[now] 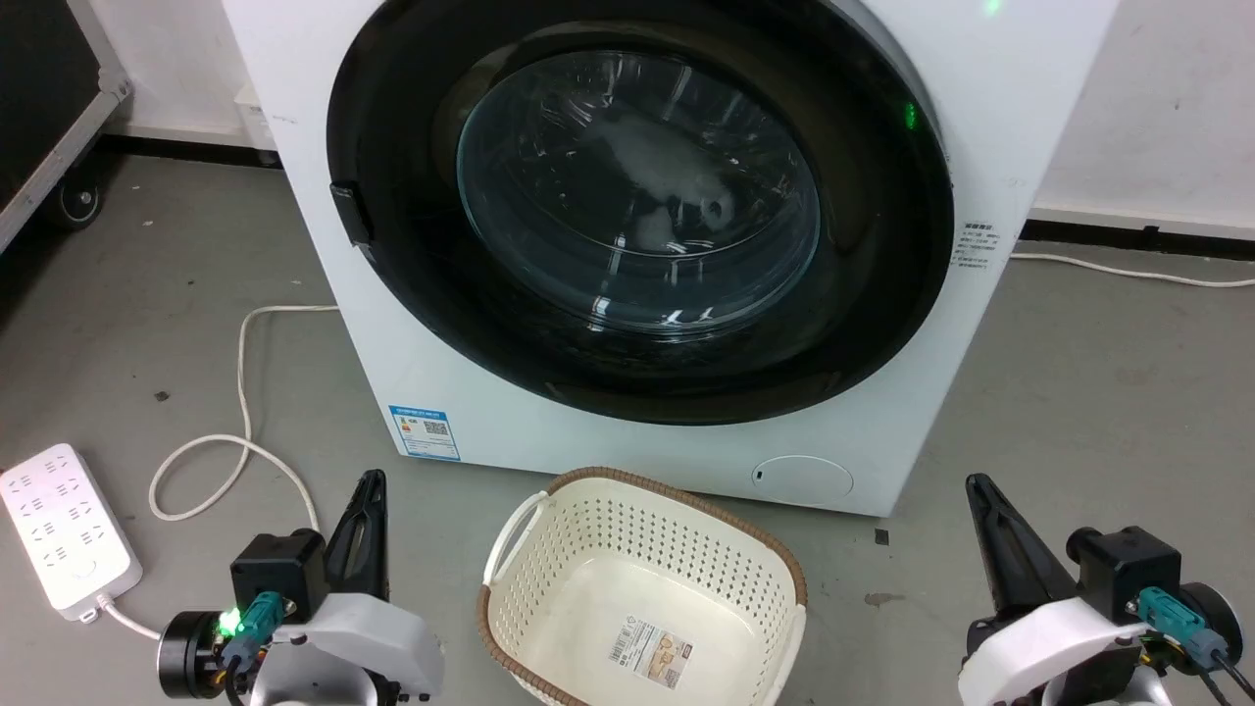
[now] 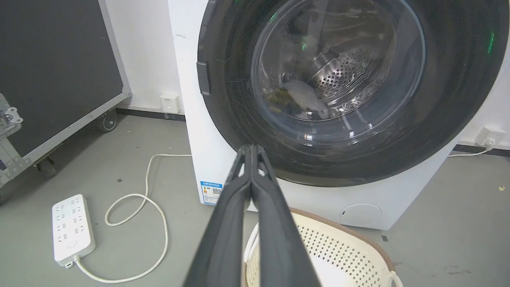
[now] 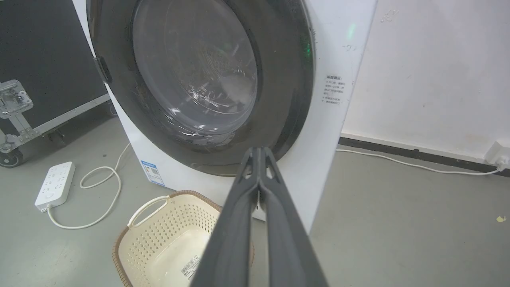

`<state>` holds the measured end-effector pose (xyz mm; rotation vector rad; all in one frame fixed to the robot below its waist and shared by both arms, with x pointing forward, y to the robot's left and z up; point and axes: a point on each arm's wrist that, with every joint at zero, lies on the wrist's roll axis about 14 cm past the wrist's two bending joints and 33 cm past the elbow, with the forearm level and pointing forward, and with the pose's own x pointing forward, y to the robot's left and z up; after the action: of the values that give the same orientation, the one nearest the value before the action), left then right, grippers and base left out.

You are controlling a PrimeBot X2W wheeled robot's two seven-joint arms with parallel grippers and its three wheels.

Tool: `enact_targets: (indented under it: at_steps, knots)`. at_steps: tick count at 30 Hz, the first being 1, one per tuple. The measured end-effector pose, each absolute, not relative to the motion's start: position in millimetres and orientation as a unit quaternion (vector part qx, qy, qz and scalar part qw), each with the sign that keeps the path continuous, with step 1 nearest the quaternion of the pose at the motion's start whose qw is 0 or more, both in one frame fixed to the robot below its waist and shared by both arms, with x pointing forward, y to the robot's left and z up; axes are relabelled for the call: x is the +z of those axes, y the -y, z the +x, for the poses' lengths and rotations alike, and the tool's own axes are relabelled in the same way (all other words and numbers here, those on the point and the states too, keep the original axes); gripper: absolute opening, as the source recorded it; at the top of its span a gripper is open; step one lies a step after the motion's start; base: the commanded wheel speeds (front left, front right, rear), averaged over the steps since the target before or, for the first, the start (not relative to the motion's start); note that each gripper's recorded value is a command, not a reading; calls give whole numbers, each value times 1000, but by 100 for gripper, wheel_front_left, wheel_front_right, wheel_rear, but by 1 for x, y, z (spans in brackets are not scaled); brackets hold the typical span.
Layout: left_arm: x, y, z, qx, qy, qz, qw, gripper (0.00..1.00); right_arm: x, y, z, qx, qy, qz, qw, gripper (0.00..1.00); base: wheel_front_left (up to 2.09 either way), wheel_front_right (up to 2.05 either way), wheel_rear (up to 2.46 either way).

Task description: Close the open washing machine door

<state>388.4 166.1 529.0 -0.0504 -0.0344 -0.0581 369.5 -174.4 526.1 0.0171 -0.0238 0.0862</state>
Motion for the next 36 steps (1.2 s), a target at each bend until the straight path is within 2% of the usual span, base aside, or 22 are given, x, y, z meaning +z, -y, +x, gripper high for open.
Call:
enact_targets:
  at_steps: [36]
  knots:
    - [531, -176, 377, -6, 7, 16, 1000, 0, 530, 161, 374, 63, 5, -17, 998, 0, 0, 0, 0]
